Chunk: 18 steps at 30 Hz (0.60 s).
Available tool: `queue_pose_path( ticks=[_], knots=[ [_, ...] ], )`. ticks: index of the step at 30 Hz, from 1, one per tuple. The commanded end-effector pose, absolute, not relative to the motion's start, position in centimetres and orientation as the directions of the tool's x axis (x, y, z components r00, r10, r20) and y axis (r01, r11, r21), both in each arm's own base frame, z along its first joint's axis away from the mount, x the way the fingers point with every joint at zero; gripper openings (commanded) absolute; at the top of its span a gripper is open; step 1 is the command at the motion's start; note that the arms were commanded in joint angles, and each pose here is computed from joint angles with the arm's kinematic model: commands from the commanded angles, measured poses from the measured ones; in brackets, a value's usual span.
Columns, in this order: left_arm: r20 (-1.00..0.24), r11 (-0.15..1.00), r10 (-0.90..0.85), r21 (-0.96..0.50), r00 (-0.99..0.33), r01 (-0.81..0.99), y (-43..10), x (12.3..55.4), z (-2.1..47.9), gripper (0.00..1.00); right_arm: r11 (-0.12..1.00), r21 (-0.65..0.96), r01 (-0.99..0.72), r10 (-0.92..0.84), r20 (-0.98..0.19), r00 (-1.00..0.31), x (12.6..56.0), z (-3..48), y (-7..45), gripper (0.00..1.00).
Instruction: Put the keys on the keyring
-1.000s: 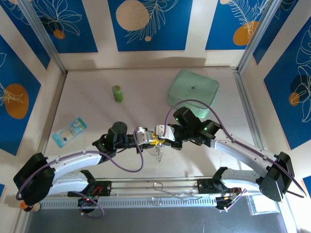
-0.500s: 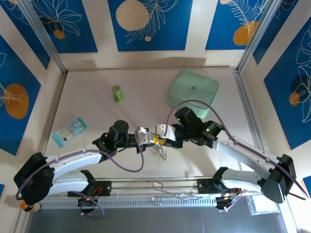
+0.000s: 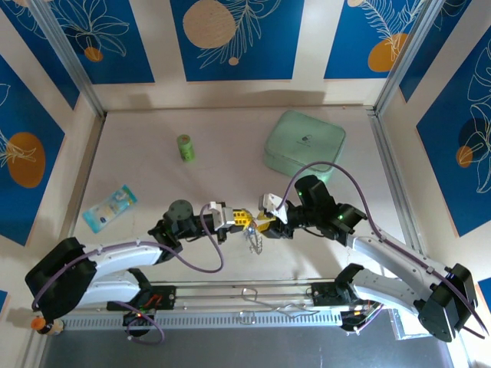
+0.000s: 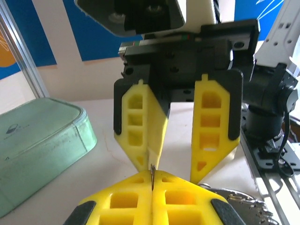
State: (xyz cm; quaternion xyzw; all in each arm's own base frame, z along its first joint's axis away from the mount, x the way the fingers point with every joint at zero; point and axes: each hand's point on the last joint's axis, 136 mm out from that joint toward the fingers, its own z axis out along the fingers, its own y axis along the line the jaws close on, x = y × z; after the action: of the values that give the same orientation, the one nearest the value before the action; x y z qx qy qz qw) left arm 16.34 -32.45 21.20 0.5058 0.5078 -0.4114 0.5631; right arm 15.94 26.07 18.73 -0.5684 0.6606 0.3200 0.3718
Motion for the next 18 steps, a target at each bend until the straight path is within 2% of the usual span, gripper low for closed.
queue_pose_path(
  ticks=[1,7,13,18],
  knots=[
    [-0.985,0.102,-0.041,0.162,0.167,0.982,-32.63,15.19,23.17,0.0,0.148,0.011,-0.989,-0.465,-0.882,-0.079,15.97,19.67,26.42,0.35],
    [-0.986,0.086,-0.043,0.156,0.161,0.984,-32.79,15.03,23.07,0.0,0.139,0.018,-0.99,-0.452,-0.889,-0.079,15.65,20.06,26.3,0.34],
    [-0.986,0.08,-0.047,0.154,0.158,0.985,-32.89,15.04,23.1,0.0,0.116,0.031,-0.993,-0.44,-0.895,-0.079,15.3,20.4,26.46,0.29],
    [-0.986,0.073,-0.057,0.153,0.158,0.985,-32.97,14.96,23.33,0.0,0.104,0.033,-0.994,-0.433,-0.898,-0.075,15.24,20.61,26.63,0.18]
  ],
)
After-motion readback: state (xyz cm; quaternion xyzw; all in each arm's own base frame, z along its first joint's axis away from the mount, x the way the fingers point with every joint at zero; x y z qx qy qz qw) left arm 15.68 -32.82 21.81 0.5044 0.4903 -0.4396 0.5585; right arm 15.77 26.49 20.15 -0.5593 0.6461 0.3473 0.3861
